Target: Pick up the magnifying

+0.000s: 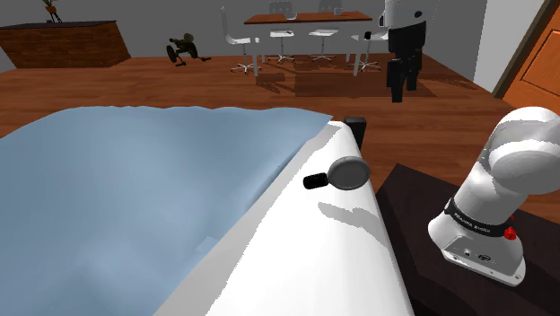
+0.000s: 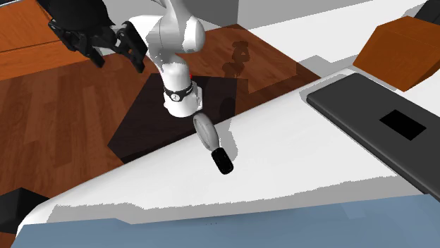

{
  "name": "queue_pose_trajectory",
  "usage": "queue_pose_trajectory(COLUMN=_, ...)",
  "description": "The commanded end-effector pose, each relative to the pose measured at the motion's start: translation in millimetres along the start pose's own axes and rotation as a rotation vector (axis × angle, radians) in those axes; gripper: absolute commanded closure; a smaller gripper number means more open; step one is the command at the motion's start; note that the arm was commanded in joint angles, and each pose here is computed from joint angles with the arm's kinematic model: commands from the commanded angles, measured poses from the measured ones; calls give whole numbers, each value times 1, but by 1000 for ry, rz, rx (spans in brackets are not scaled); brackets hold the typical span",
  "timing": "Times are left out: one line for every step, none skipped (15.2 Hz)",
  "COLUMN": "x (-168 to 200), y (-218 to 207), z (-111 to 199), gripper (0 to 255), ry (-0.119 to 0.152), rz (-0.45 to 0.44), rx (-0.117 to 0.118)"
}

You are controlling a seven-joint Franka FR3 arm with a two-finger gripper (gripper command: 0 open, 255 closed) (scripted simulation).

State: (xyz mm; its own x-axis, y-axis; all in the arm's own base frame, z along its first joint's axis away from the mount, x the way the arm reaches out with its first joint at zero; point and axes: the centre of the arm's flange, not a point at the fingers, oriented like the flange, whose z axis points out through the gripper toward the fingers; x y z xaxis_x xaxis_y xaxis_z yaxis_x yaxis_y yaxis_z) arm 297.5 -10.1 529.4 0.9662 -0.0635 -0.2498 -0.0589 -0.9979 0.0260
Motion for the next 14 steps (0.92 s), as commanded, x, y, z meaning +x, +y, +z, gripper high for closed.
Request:
queue_pose_trajectory(x=0, y=0, z=0, gripper=0, ry=0, rz=0, rx=0)
queue_pose_trajectory(x=8, y=-11, z=4, gripper=0, ry=-3, rz=-23, rx=-7)
queue_pose_trajectory(x=15, y=-23, z=9, gripper=0, ry=-6, rz=-47, rx=-15)
queue_pose_trajectory(x=23, y=-34, z=13, gripper=0, ry=-9, rz=-70, rx=-22)
queue_pose_trajectory(x=30, y=-46, z=18, gripper=0, ry=-12, rz=-93, rx=-29)
queue_pose_trajectory(x=36, y=-57, z=23, gripper=0, ry=-15, rz=-116, rx=-37)
queue_pose_trajectory(x=43, y=-69, z=27, gripper=0, ry=-18, rz=-140, rx=-44)
queue_pose_trajectory(x=49, y=-81, z=32, gripper=0, ry=-21, rz=-163, rx=-51)
queue_pose_trajectory(x=55, y=-93, z=37, gripper=0, ry=-24, rz=-186, rx=-59)
queue_pose_trajectory(x=60, y=-105, z=43, gripper=0, ry=-27, rz=-209, rx=-66)
queue_pose_trajectory(x=66, y=-118, z=48, gripper=0, ry=-30, rz=-233, rx=-73)
queue_pose_trajectory(x=71, y=-130, z=53, gripper=0, ry=-33, rz=-256, rx=-80)
queue_pose_trajectory(x=75, y=-142, z=59, gripper=0, ry=-36, rz=-279, rx=-88)
queue_pose_trajectory(x=80, y=-155, z=64, gripper=0, ry=-39, rz=-302, rx=-95)
